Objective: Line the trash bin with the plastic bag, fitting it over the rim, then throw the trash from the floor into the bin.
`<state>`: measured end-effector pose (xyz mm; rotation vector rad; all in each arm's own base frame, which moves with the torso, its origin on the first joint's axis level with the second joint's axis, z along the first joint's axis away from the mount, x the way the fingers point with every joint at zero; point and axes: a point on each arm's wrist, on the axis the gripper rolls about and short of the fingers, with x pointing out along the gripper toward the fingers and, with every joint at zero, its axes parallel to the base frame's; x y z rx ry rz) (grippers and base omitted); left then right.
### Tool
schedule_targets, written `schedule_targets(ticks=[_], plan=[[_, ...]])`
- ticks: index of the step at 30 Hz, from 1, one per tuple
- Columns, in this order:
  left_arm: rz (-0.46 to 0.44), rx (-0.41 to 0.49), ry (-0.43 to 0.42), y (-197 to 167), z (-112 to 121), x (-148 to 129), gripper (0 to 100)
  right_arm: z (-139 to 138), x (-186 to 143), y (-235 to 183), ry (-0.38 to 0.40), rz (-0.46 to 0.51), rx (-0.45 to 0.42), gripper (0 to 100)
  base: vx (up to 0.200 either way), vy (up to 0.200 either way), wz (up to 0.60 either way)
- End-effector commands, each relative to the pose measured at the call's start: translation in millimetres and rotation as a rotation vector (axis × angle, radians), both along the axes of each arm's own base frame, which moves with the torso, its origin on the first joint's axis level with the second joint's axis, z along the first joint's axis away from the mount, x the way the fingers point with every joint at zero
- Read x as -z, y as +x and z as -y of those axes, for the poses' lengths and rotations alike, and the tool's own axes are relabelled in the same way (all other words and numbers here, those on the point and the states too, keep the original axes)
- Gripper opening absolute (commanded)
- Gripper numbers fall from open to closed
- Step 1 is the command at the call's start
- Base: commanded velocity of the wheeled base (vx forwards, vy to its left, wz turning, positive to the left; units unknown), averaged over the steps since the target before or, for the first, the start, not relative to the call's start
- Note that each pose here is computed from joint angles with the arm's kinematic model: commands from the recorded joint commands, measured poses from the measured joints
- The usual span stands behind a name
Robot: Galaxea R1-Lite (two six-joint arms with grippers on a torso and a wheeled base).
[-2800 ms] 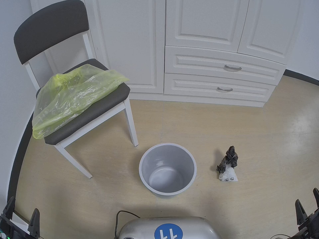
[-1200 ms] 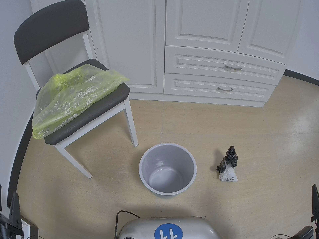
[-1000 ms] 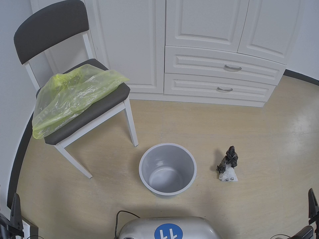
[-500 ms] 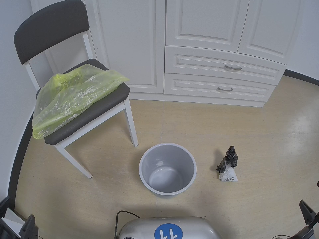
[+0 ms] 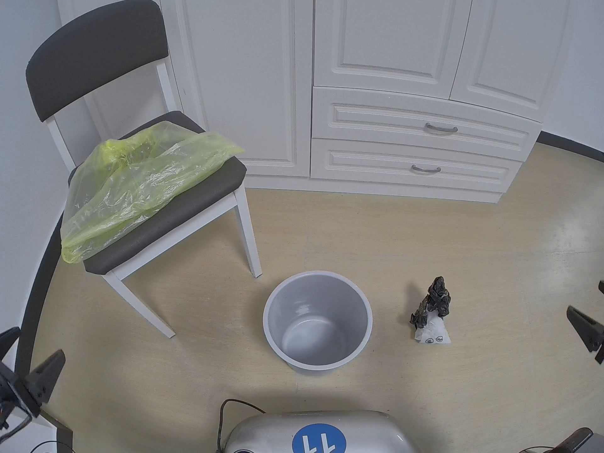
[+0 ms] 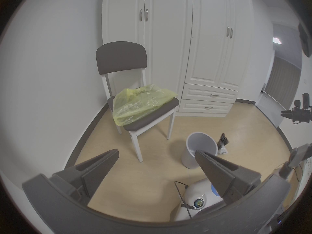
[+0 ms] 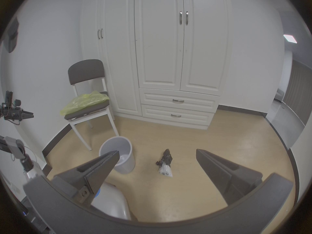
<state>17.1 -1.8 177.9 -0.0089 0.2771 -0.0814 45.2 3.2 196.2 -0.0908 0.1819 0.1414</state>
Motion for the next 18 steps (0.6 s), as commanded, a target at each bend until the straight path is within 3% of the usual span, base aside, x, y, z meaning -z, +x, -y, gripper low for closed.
schedule_targets(ticks=[1,13,18], plan=[[-0.094,-0.056,0.025,45,-1,-6,100,-5,-3,43,-0.003,-0.059,-0.018,100,0.000,0.000,0.00],[-0.151,-0.115,0.203,98,-3,-5,100,-34,-13,84,0.115,0.035,-0.004,100,0.000,0.000,0.00],[-0.167,-0.118,0.243,124,-3,0,100,-51,-18,86,0.188,0.077,-0.061,100,0.000,0.000,0.00]])
